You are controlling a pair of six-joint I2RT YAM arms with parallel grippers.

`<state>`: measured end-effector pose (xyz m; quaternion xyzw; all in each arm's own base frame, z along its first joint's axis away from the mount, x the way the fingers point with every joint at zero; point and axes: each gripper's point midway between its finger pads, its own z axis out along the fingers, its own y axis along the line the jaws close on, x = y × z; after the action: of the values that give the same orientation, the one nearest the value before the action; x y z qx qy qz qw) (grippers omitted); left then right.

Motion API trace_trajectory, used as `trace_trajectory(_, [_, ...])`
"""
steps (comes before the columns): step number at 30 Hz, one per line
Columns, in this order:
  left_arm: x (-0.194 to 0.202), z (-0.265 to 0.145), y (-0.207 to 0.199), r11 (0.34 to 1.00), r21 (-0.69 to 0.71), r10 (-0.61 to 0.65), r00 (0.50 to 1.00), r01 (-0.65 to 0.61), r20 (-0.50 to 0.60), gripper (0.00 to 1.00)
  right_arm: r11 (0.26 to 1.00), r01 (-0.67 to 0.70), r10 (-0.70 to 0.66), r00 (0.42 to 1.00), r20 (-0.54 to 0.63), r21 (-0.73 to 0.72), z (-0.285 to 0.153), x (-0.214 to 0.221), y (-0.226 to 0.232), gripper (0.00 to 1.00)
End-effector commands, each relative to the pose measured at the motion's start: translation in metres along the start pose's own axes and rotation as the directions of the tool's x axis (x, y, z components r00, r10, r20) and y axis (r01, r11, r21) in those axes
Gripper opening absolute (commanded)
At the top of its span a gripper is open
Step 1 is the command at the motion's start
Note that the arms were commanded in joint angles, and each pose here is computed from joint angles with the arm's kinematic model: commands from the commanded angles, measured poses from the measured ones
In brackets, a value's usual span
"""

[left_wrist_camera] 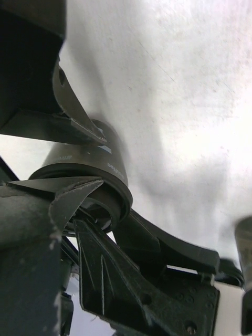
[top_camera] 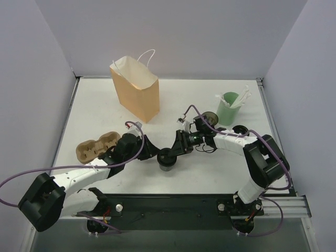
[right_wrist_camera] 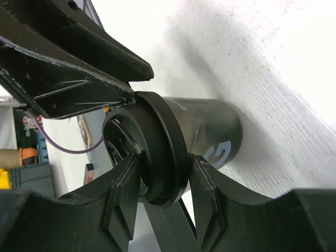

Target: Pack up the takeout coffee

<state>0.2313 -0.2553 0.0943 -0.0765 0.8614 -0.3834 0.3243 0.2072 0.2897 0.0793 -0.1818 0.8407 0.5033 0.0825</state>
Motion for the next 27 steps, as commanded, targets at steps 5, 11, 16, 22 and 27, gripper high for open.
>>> trace_trajectory(5, [-0.008,-0.044,0.049,0.946,-0.305,0.066,0.987,-0.108,-0.147,0.47,0.975,-0.051,0.05,0.999,0.011,0.215,0.004,0.024,-0.036,0.24])
trace_trajectory(11, [-0.029,-0.056,0.032,0.951,-0.279,0.101,0.986,-0.135,-0.133,0.53,0.962,-0.112,0.092,0.992,0.091,0.249,0.002,0.023,-0.04,0.24])
trace_trajectory(16, [-0.009,-0.058,0.005,0.991,-0.091,0.079,0.983,-0.095,-0.163,0.54,0.958,-0.197,0.151,0.965,0.216,0.209,-0.002,0.014,-0.03,0.27])
trace_trajectory(22, [0.003,-0.061,-0.009,0.996,0.001,0.087,0.981,-0.088,-0.176,0.55,0.964,-0.219,0.163,0.934,0.318,0.151,-0.012,-0.002,-0.007,0.44])
trace_trajectory(27, [0.01,-0.059,-0.02,0.993,0.056,0.11,0.977,-0.102,-0.184,0.56,0.965,-0.22,0.158,0.921,0.356,0.141,-0.022,-0.011,0.007,0.54])
